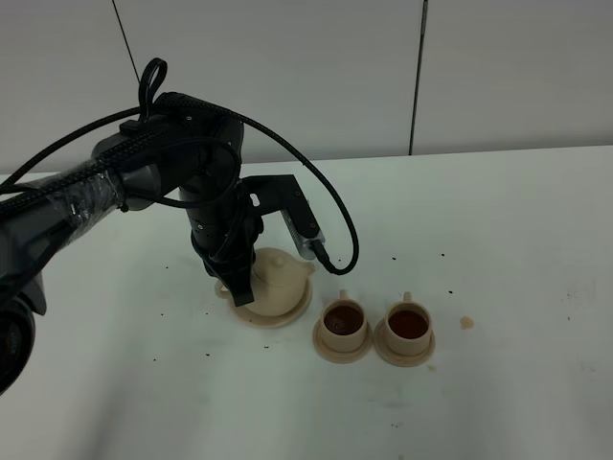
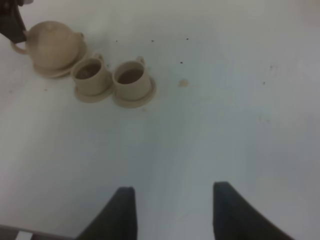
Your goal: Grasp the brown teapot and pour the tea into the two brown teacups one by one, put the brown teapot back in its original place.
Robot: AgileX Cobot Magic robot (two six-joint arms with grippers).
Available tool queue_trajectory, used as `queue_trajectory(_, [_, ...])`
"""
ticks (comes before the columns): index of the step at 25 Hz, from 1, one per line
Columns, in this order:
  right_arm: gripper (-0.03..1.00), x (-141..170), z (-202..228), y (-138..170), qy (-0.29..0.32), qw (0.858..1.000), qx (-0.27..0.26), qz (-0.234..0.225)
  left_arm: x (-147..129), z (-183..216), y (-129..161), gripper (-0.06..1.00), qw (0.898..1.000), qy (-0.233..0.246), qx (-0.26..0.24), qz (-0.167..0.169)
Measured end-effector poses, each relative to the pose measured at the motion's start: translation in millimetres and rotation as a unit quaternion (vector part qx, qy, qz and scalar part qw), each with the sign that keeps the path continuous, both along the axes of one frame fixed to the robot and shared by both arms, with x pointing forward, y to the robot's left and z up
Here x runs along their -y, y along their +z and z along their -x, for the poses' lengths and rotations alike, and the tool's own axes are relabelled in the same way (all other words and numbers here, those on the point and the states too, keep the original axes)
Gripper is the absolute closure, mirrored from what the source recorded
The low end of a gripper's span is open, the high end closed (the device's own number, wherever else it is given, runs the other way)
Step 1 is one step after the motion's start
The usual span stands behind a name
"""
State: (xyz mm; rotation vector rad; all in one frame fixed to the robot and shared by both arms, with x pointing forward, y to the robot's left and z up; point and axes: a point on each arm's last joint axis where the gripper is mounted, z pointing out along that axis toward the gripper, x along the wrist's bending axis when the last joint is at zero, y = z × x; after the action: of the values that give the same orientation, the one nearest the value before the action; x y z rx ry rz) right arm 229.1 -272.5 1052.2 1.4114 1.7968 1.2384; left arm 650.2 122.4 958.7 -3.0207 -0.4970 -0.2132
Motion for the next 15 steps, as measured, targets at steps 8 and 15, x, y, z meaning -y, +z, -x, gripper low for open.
queue_trajectory(8, [0.62,0.0,0.0,0.0,0.0,1.0,0.0,0.0,-3.7,-1.6,0.0,0.77,1.0,0.004,0.0,0.0])
queue_trajectory(15, [0.62,0.0,0.0,0.0,0.0,1.0,0.0,0.0,-4.5,-2.5,-3.9,0.77,1.0,0.005,-0.003,-0.004])
